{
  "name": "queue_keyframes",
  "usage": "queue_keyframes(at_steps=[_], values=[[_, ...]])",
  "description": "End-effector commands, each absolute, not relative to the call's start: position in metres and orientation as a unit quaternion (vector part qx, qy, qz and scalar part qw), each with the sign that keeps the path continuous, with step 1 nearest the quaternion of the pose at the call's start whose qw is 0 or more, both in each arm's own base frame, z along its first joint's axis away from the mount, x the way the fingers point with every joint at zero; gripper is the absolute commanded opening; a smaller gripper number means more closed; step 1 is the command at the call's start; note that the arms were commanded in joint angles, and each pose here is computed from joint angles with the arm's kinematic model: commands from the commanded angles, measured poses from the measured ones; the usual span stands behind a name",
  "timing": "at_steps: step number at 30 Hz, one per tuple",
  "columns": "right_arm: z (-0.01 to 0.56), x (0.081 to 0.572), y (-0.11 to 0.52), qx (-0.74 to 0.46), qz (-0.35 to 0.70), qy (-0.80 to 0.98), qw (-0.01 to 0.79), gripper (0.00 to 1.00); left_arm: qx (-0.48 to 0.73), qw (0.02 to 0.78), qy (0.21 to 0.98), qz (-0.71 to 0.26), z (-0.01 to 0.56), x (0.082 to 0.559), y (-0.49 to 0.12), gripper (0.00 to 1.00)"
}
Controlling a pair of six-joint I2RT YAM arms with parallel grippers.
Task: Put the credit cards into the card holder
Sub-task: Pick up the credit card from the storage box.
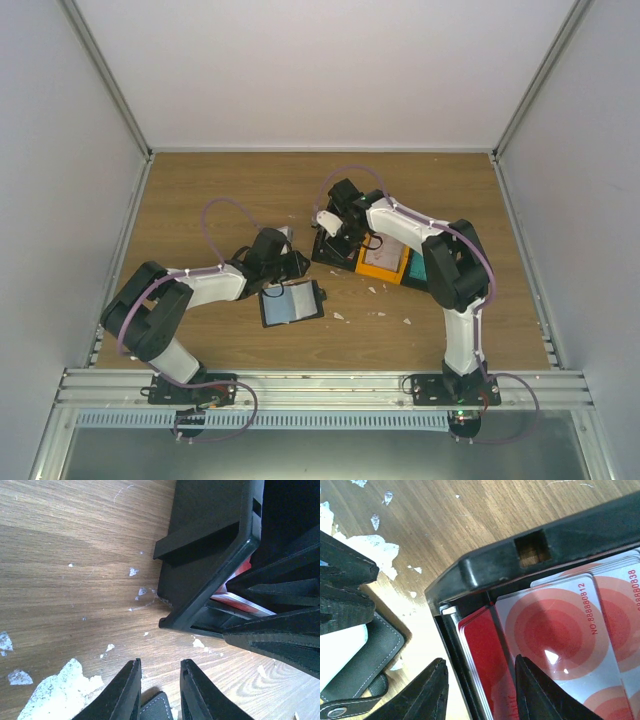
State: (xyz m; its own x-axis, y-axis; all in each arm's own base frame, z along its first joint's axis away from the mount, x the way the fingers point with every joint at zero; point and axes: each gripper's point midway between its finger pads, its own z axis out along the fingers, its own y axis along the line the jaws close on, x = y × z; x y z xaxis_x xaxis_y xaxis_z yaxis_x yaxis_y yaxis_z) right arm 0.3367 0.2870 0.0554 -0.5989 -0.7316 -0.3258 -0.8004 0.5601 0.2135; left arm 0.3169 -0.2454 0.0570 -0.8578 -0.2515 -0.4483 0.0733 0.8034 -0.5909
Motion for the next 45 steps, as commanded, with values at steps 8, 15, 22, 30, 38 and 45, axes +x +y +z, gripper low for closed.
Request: queue_keyframes(at_steps=[8, 15, 22, 30, 38, 45], values=[[0.075, 0.332, 0.291, -0.450, 0.186, 0.867, 0.112, 0.34, -0.044, 0.278, 0.906, -0.315, 0.062, 0.320, -0.242, 0.25], [0.081, 0.331, 0.290, -0.448, 0.185, 0.867, 0.116, 0.33, -0.045, 0.278, 0.907, -0.314, 0.061, 0.320, -0.242, 0.25], [0.083, 0.325, 0.290, -0.450, 0.194, 0.865, 0.114, 0.33, -0.044, 0.277, 0.907, -0.314, 0.061, 0.320, -0.242, 0.25], [0.072, 0.337, 0.286, -0.442, 0.166, 0.874, 0.118, 0.37, -0.044, 0.275, 0.908, -0.313, 0.059, 0.320, -0.242, 0.25], [0.049, 0.337, 0.292, -0.461, 0.165, 0.867, 0.097, 0.40, -0.042, 0.274, 0.909, -0.312, 0.057, 0.321, -0.243, 0.25], [0.070, 0.320, 0.304, -0.483, 0.214, 0.843, 0.103, 0.40, -0.041, 0.273, 0.909, -0.311, 0.057, 0.320, -0.242, 0.25]])
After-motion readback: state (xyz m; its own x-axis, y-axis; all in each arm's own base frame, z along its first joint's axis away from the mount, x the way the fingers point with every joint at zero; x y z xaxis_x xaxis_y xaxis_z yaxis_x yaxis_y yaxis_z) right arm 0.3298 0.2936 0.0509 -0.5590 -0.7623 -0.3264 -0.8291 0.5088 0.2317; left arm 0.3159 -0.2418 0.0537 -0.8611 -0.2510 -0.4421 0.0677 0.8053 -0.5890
